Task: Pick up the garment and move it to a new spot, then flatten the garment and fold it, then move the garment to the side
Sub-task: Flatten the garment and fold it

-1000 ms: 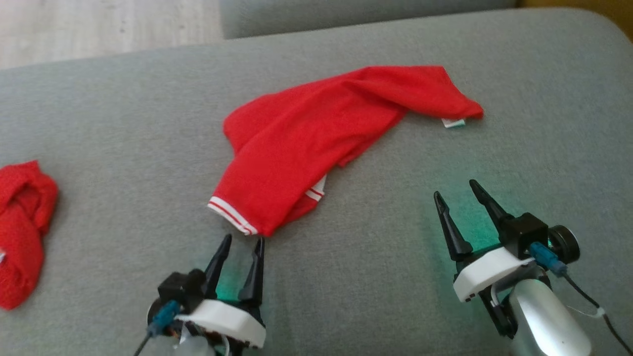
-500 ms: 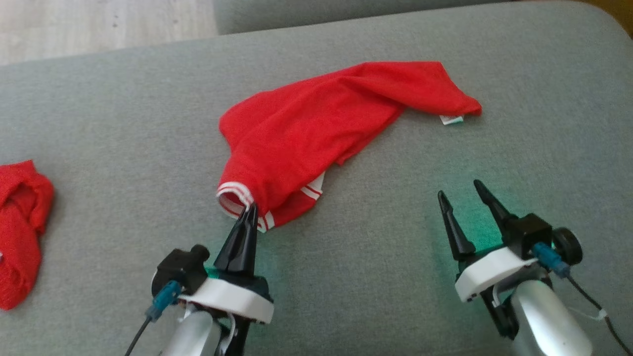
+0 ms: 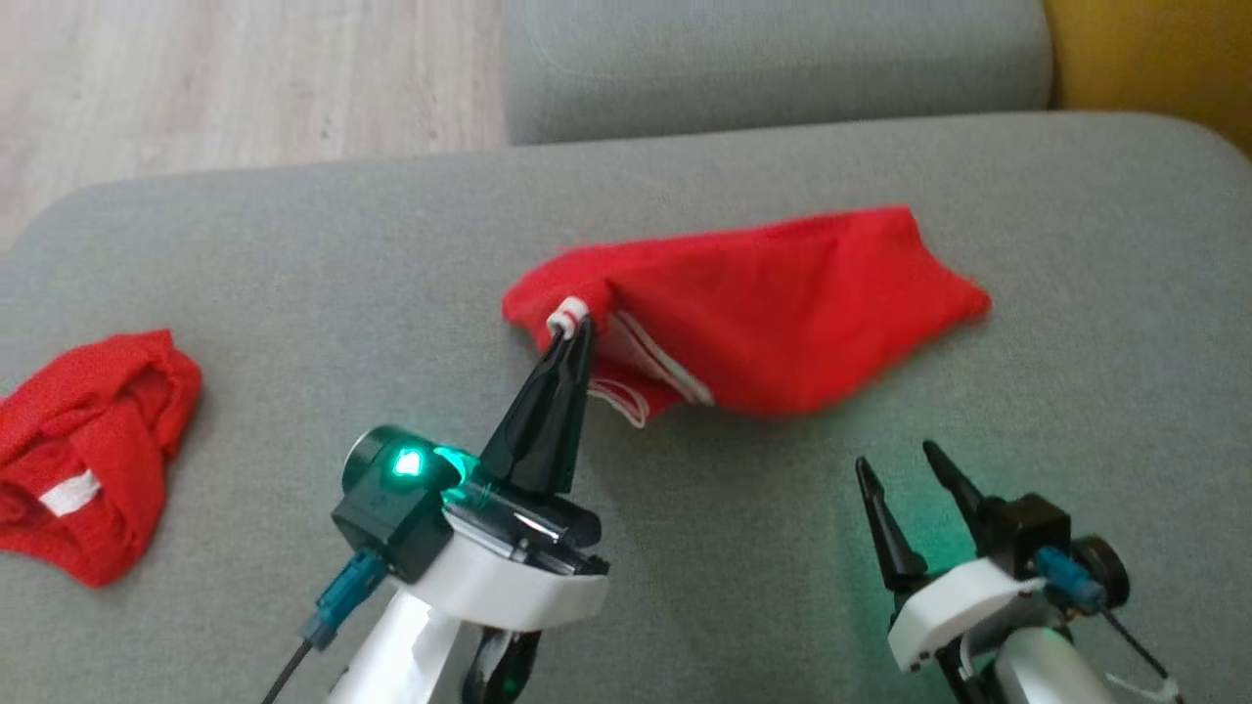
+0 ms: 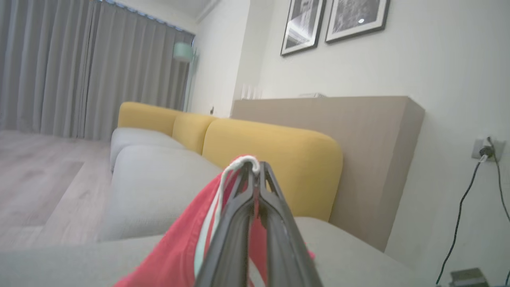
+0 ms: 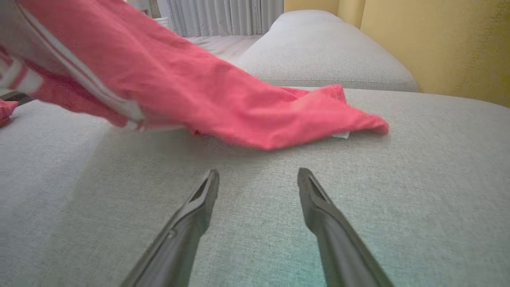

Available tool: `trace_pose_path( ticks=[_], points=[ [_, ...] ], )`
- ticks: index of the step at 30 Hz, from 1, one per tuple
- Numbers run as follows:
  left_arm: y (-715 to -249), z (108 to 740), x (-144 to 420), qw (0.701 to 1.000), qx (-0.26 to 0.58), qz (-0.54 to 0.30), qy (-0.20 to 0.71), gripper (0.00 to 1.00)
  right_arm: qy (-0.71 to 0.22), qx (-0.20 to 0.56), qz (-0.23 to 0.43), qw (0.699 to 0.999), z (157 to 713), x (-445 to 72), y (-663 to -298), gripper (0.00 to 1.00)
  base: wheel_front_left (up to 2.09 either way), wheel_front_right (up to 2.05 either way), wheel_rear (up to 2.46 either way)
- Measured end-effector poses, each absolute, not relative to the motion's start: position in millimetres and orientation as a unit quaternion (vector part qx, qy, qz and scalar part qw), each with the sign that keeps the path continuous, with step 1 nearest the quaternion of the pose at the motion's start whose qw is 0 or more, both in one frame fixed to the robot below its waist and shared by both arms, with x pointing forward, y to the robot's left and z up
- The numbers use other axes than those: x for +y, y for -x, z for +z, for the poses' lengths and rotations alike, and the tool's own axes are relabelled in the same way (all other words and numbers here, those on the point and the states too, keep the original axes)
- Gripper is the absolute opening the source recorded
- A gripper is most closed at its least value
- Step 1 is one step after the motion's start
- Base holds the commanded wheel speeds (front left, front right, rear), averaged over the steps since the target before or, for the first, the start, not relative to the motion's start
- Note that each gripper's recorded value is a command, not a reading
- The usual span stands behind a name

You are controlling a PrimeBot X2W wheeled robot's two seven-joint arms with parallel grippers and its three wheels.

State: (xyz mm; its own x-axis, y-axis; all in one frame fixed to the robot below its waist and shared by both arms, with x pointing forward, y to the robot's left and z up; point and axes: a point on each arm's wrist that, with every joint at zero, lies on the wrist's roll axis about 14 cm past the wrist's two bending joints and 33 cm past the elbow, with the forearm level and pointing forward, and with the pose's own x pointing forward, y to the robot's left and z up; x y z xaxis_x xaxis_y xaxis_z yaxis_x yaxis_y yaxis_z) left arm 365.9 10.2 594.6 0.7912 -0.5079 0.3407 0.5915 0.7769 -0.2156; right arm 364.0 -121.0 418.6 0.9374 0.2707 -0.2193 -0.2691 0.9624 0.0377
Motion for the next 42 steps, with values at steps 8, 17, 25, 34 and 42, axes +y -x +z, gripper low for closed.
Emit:
trace_pose_path(
  ticks=[8, 17, 25, 34, 42],
  points=[
    [-354, 628, 9, 0.922, -0.186, -0.305, 0.151, 0.0, -0.009, 0.111, 0.13, 0.985, 420, -123, -357, 1.0, 0.0, 0.0, 0.0],
    [-385, 697, 41, 0.909, -0.288, -0.3, 0.03, 0.0, -0.016, 0.104, 0.12, 0.987, 424, -126, -356, 1.0, 0.0, 0.0, 0.0],
    [-426, 772, 113, 0.906, -0.348, -0.213, -0.109, 0.0, -0.027, 0.115, 0.113, 0.987, 416, -127, -344, 1.0, 0.0, 0.0, 0.0],
    [-443, 755, 22, 0.886, -0.316, -0.318, -0.12, 0.0, -0.033, 0.125, 0.097, 0.987, 410, -136, -339, 1.0, 0.0, 0.0, 0.0],
    [-444, 620, -74, 0.902, -0.126, -0.413, -0.021, 1.0, -0.038, 0.137, 0.078, 0.987, 403, -147, -338, 1.0, 0.0, 0.0, 0.0]
  ],
)
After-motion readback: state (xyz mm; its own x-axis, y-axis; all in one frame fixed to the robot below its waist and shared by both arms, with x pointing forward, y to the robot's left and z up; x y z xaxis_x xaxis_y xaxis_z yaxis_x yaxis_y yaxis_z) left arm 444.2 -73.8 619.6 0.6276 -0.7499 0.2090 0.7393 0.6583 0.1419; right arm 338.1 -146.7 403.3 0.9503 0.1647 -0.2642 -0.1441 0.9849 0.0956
